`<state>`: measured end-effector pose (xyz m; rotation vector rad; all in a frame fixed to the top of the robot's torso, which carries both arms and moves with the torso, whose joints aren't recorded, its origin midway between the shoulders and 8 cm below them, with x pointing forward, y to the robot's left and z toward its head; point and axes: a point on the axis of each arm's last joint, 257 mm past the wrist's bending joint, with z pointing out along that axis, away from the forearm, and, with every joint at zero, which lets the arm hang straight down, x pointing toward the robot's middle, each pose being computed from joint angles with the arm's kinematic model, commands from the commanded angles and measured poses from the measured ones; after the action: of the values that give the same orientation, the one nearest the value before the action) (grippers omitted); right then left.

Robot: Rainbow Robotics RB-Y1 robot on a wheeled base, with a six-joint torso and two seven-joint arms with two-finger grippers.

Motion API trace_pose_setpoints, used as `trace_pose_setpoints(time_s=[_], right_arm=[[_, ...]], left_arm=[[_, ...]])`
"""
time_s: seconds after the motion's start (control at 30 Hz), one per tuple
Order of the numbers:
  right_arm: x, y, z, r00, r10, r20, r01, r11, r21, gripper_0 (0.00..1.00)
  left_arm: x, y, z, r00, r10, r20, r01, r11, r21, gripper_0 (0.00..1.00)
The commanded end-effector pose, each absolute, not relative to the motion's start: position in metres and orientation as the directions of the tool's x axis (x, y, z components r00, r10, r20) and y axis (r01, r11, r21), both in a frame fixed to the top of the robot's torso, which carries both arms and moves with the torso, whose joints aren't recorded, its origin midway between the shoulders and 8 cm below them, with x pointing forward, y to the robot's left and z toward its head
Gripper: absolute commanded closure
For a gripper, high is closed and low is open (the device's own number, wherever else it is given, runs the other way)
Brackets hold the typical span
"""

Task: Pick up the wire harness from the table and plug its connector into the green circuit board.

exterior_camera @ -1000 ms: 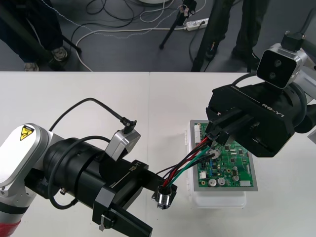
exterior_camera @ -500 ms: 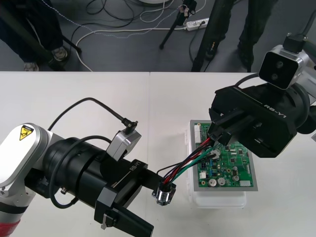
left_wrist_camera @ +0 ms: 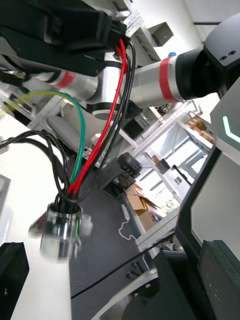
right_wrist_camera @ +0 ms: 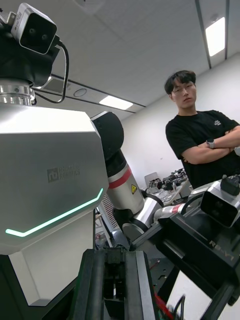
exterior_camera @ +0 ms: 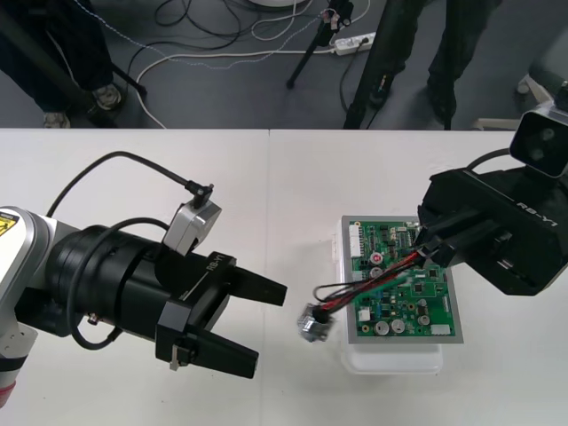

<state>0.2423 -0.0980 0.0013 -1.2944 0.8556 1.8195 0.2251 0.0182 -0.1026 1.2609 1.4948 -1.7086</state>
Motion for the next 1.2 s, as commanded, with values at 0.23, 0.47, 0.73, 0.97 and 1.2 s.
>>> trace_pose_setpoints(time_s=[0.23, 0.47, 0.73, 0.97, 1.2], right_arm=[[0.244, -0.122, 0.005, -0.161, 0.202, -0.966, -0.926, -0.371, 0.077, 1.0], [0.267, -0.124, -0.004, -0.095, 0.157, -0.983, -0.975, -0.215, 0.06, 1.0], [0.289, -0.122, -0.019, -0.079, 0.134, -0.988, -0.994, -0.09, 0.067, 1.0], [0.308, -0.116, -0.025, -0.022, 0.099, -0.995, -0.999, 0.039, 0.026, 1.0], [0.317, -0.102, -0.02, 0.075, 0.066, -0.995, -0.99, 0.125, -0.067, 1.0]], left_arm=[[0.286, 0.02, -0.074, -0.231, 0.062, -0.971, 0.968, -0.084, -0.235, 0.0], [0.31, 0.028, -0.06, -0.164, 0.069, -0.984, 0.986, -0.014, -0.165, 0.0], [0.327, 0.033, -0.036, -0.099, 0.048, -0.994, 0.995, 0.023, -0.098, 0.0], [0.33, 0.036, -0.022, -0.061, 0.026, -0.998, 0.998, 0.022, -0.06, 0.0], [0.325, 0.028, -0.025, -0.045, 0.02, -0.999, 0.999, 0.0, -0.045, 0.0]])
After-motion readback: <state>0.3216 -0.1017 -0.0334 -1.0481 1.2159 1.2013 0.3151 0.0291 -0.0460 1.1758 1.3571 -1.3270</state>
